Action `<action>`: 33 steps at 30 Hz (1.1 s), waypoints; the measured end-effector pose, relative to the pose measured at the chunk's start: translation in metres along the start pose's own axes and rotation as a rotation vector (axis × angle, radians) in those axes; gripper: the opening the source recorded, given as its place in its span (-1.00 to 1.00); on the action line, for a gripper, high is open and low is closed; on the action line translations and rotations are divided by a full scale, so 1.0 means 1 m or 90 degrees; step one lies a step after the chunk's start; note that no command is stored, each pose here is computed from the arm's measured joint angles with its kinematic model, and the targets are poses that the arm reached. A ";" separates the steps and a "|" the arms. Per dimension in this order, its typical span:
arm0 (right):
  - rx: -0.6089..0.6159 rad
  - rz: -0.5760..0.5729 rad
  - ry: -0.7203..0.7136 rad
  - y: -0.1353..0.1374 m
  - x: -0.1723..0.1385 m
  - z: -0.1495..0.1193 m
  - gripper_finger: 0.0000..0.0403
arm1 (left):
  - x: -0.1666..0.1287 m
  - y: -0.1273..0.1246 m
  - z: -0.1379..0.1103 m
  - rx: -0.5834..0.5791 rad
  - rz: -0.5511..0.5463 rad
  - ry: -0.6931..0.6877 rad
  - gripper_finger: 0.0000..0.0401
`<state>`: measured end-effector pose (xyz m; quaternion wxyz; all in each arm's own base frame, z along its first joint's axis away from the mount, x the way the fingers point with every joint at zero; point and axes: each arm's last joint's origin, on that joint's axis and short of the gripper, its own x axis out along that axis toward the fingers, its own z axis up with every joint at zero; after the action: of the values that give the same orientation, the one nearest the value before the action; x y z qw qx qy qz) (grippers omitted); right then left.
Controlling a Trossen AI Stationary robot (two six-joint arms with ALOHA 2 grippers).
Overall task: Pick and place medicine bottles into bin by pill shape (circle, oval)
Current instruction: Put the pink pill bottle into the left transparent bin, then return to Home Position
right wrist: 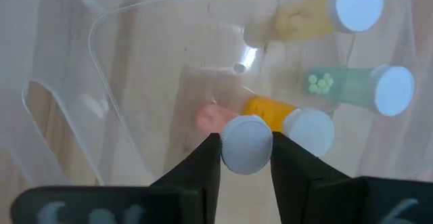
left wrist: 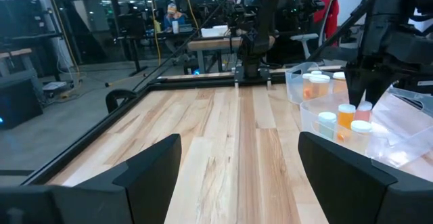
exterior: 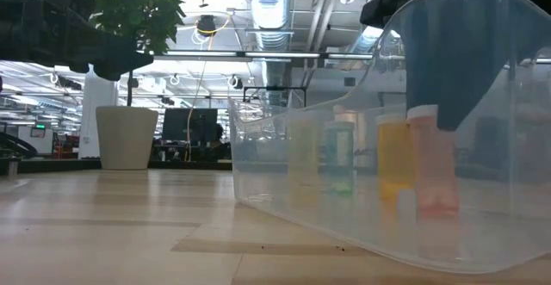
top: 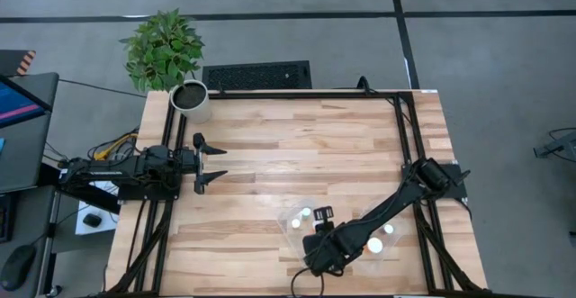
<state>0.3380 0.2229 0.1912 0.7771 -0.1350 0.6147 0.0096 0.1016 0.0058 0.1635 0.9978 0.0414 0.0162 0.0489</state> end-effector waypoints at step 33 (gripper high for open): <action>0.027 -0.277 -0.338 -0.122 -0.213 -0.131 0.12 | 0.000 0.000 0.000 0.000 0.000 0.000 0.46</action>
<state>0.1829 0.1081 0.3923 0.8963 -0.2395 0.3481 -0.1347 0.1016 0.0058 0.1635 0.9978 0.0414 0.0162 0.0489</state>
